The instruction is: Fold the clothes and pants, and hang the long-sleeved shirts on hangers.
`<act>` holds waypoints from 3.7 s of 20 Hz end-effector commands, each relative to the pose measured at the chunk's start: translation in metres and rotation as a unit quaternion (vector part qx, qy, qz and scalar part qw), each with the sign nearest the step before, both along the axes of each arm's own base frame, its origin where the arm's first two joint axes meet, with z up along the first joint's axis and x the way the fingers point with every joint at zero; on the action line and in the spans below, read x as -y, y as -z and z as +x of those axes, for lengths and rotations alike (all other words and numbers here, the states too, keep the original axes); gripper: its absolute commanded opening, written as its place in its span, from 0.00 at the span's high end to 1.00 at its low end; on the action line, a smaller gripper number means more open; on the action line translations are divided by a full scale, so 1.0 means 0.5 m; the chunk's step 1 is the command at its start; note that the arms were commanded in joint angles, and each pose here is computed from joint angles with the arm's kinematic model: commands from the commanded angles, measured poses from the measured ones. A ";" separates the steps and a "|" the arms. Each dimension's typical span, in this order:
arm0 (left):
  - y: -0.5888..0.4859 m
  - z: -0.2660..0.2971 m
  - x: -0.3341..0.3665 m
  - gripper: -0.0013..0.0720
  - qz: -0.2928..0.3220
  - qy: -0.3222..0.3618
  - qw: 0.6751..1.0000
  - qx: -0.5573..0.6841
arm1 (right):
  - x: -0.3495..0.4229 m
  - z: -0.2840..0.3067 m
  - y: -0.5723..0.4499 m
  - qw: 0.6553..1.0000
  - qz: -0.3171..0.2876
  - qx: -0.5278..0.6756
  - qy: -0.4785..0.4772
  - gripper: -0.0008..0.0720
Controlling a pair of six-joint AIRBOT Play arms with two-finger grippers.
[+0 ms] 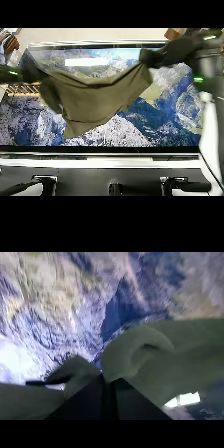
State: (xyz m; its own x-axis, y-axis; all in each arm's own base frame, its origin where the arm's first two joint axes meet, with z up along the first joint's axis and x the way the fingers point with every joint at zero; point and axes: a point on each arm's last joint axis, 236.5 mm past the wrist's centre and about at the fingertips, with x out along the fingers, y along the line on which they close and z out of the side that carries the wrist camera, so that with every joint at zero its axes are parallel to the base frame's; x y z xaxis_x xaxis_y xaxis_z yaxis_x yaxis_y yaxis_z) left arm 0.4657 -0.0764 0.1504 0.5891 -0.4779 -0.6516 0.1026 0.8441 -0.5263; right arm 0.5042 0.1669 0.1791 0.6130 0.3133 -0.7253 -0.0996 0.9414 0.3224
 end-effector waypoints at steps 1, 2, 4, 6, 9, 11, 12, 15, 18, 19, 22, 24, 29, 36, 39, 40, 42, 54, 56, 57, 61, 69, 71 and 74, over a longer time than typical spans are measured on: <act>0.265 0.080 0.028 0.96 -0.015 -0.025 0.996 -0.084 | -0.055 0.069 0.258 0.994 0.020 -0.106 -0.003 0.95; 0.316 0.099 0.032 0.96 -0.024 -0.037 0.994 -0.099 | -0.068 0.077 0.303 0.992 0.031 -0.123 -0.002 0.95; 0.396 0.118 0.046 0.96 -0.044 -0.044 0.989 -0.132 | -0.088 0.088 0.353 0.988 0.055 -0.142 0.005 0.95; 0.425 0.127 0.044 0.90 -0.046 -0.037 0.987 -0.147 | -0.093 0.098 0.365 0.988 0.061 -0.139 0.008 0.95; 0.352 0.134 -0.003 0.06 -0.043 -0.013 0.991 -0.124 | -0.091 0.092 0.356 0.988 0.057 -0.140 0.004 0.95; 0.273 0.097 -0.063 0.03 -0.035 0.018 0.992 -0.119 | -0.089 0.074 0.341 0.988 0.047 -0.145 -0.012 0.95; 0.243 0.065 -0.102 0.03 -0.026 0.020 0.991 -0.126 | -0.087 0.064 0.330 0.988 0.040 -0.146 -0.021 0.95; 0.196 -0.051 -0.205 0.03 -0.028 -0.028 0.989 -0.140 | -0.083 0.041 0.292 0.989 0.026 -0.140 -0.046 0.95; 0.292 -0.231 -0.167 0.03 -0.055 -0.059 0.975 -0.205 | -0.081 0.025 0.256 0.989 0.021 -0.132 -0.060 0.95; 0.331 -0.288 -0.133 0.03 -0.065 -0.058 0.969 -0.230 | -0.080 0.020 0.247 0.989 0.021 -0.131 -0.061 0.95; 0.425 -0.399 -0.060 0.03 -0.093 -0.072 0.954 -0.274 | -0.078 0.004 0.226 0.989 0.019 -0.133 -0.065 0.95; 0.463 -0.409 -0.042 0.03 -0.110 -0.096 0.949 -0.279 | -0.076 -0.010 0.218 0.988 0.017 -0.140 -0.070 0.95; 0.509 -0.397 -0.021 0.03 -0.076 -0.088 0.955 -0.273 | -0.073 -0.029 0.196 0.987 0.018 -0.145 -0.072 0.95; 0.524 -0.354 0.041 0.71 -0.113 -0.093 0.954 -0.261 | -0.070 -0.044 0.143 0.989 0.028 -0.130 -0.063 0.95; 0.442 -0.292 0.082 0.96 -0.182 -0.083 0.956 -0.214 | -0.065 -0.053 0.096 0.992 0.031 -0.107 -0.063 0.95; 0.393 -0.260 0.079 0.96 -0.189 -0.073 0.961 -0.185 | -0.059 -0.055 0.068 0.994 0.029 -0.088 -0.061 0.95; 0.222 -0.176 0.050 0.96 -0.188 -0.052 0.978 -0.077 | -0.030 -0.059 -0.028 0.999 0.018 -0.019 -0.046 0.95; -0.823 -0.467 -0.170 0.96 0.100 -0.238 0.819 0.512 | 0.195 -0.575 -0.797 0.851 0.172 0.493 0.062 0.95; -0.812 -0.465 -0.178 0.96 0.097 -0.247 0.825 0.500 | 0.219 -0.582 -0.798 0.848 0.197 0.483 0.092 0.95; -0.798 -0.450 -0.187 0.96 0.094 -0.246 0.833 0.487 | 0.225 -0.557 -0.775 0.859 0.185 0.466 0.105 0.95; -0.607 -0.308 -0.247 0.96 0.054 -0.210 0.913 0.346 | 0.212 -0.339 -0.558 0.938 0.091 0.299 0.152 0.95; 0.120 0.044 -0.162 0.96 0.086 -0.056 0.995 -0.018 | 0.072 0.062 0.110 0.992 -0.034 -0.039 0.113 0.95; 0.241 0.111 -0.115 0.96 0.080 -0.046 0.994 -0.049 | 0.048 0.113 0.227 0.992 -0.030 -0.063 0.109 0.95; 0.341 0.181 -0.046 0.96 0.061 -0.044 0.994 -0.081 | 0.020 0.164 0.330 0.992 -0.010 -0.066 0.110 0.94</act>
